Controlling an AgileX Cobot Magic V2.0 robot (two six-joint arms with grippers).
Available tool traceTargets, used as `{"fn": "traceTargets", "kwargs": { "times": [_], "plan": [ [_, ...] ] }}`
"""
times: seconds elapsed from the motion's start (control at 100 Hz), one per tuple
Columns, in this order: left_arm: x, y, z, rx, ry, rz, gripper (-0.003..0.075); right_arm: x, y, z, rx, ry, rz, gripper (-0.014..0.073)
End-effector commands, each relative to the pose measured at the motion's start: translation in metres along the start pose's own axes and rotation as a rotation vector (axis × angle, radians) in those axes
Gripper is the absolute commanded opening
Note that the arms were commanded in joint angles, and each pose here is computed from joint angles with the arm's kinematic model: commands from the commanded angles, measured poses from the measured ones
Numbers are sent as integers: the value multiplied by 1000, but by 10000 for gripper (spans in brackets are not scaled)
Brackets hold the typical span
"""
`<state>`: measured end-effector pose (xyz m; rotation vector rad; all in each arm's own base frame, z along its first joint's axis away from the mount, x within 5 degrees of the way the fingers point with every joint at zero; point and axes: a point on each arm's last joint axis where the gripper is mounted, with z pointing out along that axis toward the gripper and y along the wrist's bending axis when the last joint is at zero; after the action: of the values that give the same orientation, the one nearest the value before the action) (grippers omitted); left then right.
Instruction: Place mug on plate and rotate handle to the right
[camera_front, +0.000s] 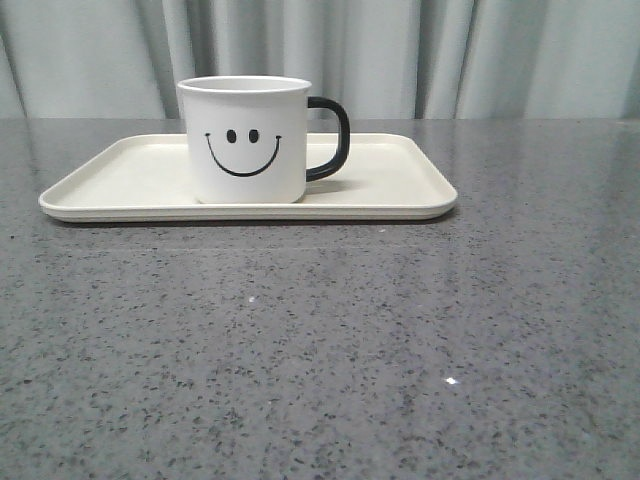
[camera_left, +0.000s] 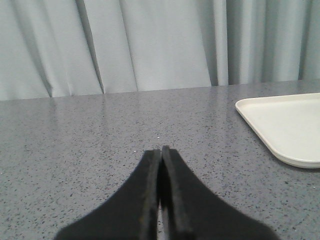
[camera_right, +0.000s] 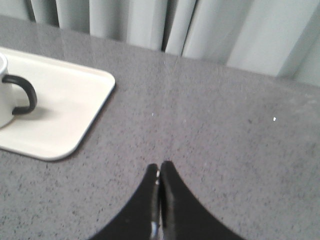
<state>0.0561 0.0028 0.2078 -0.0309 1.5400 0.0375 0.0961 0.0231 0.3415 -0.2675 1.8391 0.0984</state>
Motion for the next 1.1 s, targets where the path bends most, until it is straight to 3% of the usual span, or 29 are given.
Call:
{"fn": "traceTargets", "kwargs": {
  "times": [0.0, 0.13, 0.59, 1.09],
  "plan": [
    [-6, -1, -2, 11, -102, 2, -20, -14, -1, -9, -5, -155, -37, -67],
    [-6, -1, -2, 11, -102, 2, -20, -1, -4, -15, 45, -195, -60, -67],
    [-6, -1, -2, 11, -102, 2, -20, 79, -8, -28, 245, -251, 82, -67],
    [-6, -1, -2, 11, -102, 2, -20, 132, -6, -9, 247, -293, 142, -67]
  ]
}}
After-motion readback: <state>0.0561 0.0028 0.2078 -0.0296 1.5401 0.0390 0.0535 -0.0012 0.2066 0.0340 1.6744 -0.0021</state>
